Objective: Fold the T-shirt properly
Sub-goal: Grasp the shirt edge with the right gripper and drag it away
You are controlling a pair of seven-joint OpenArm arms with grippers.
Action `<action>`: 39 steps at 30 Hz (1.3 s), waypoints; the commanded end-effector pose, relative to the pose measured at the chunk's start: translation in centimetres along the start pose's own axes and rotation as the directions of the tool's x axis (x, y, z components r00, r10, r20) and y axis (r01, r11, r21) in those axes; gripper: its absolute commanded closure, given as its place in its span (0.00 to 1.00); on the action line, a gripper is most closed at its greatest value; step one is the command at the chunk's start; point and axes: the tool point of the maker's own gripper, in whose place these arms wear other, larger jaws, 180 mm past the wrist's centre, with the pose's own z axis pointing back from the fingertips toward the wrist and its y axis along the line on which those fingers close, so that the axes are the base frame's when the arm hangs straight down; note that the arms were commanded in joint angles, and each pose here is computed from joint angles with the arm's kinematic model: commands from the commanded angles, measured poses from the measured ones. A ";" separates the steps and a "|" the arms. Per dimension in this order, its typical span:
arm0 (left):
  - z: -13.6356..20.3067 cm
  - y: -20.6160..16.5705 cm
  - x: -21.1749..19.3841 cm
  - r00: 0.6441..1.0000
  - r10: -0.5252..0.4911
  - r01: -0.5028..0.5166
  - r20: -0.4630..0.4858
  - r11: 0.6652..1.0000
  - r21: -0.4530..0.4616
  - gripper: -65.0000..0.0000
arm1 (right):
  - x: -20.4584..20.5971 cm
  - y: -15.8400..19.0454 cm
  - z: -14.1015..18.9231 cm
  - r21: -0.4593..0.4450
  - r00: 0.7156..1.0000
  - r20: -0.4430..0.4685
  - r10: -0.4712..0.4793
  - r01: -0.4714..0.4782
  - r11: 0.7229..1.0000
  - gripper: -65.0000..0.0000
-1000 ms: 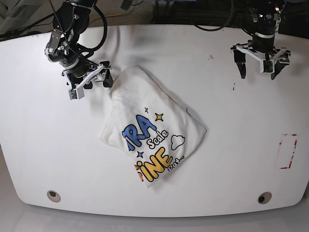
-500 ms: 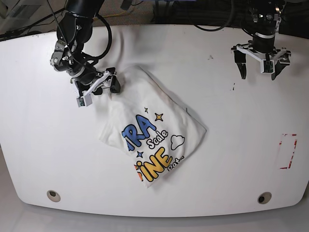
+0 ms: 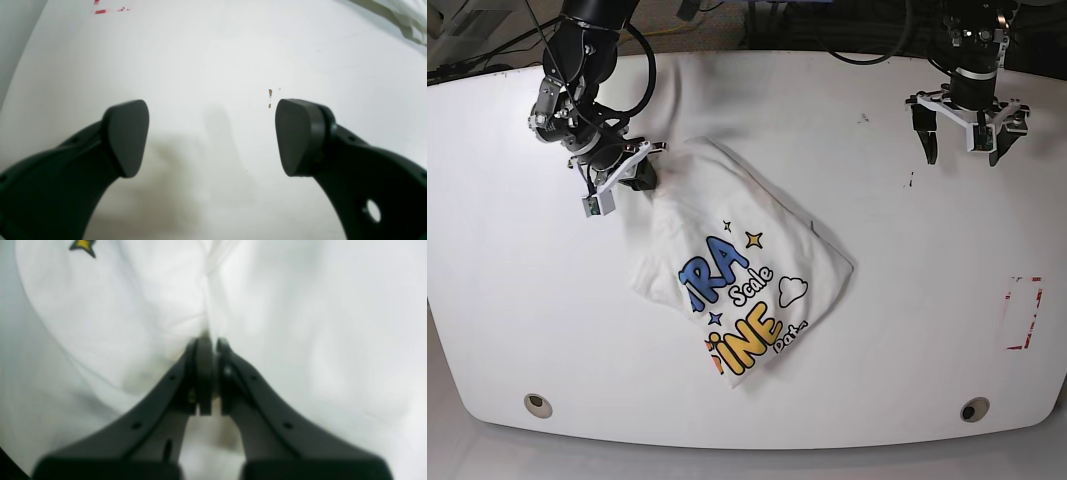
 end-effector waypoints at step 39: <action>0.7 -13.6 2.4 0.989 -0.098 0.127 0.106 0.940 -0.318 0.15 | 37.6 13.9 15.3 -0.371 0.338 0.559 0.757 -0.714 0.594 1.00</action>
